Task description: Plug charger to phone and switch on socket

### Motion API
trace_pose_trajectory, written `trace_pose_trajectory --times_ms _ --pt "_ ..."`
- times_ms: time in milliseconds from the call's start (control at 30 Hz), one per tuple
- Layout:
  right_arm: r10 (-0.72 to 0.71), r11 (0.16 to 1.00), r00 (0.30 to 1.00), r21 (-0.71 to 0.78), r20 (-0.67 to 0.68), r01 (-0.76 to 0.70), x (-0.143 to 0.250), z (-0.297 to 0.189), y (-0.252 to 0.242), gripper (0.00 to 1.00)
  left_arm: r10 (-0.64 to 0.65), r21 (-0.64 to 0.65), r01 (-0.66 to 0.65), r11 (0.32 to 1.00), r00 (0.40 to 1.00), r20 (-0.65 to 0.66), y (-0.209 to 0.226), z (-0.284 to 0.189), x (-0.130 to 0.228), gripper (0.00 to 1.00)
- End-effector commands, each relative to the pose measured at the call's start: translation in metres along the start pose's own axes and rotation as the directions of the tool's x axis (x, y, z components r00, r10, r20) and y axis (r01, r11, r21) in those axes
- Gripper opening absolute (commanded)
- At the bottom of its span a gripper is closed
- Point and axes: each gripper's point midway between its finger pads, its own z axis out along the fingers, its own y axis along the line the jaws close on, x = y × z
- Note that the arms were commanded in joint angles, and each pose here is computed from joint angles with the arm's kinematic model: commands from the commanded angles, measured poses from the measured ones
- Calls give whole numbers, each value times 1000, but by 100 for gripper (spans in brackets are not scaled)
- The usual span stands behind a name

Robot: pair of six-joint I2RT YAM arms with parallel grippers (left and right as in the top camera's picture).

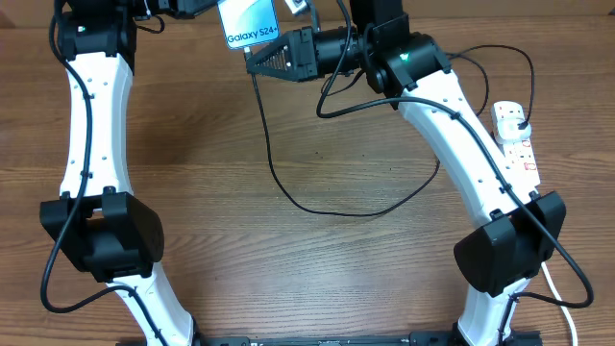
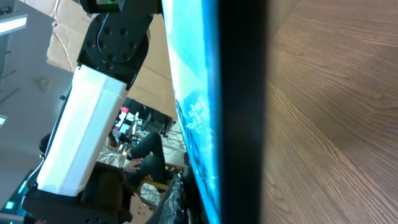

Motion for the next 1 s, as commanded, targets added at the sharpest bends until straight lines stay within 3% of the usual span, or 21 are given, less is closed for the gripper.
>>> trace_pose_trajectory --times_ms 0,967 --pt "-5 999 1000 -44 -2 5 -5 -15 5 4 70 3 -70 998 998 -4 -16 -8 -2 4" --pt "-8 1000 1000 -28 -4 8 -3 -4 6 4 -20 10 20 1000 1000 -16 -17 -2 0 4"
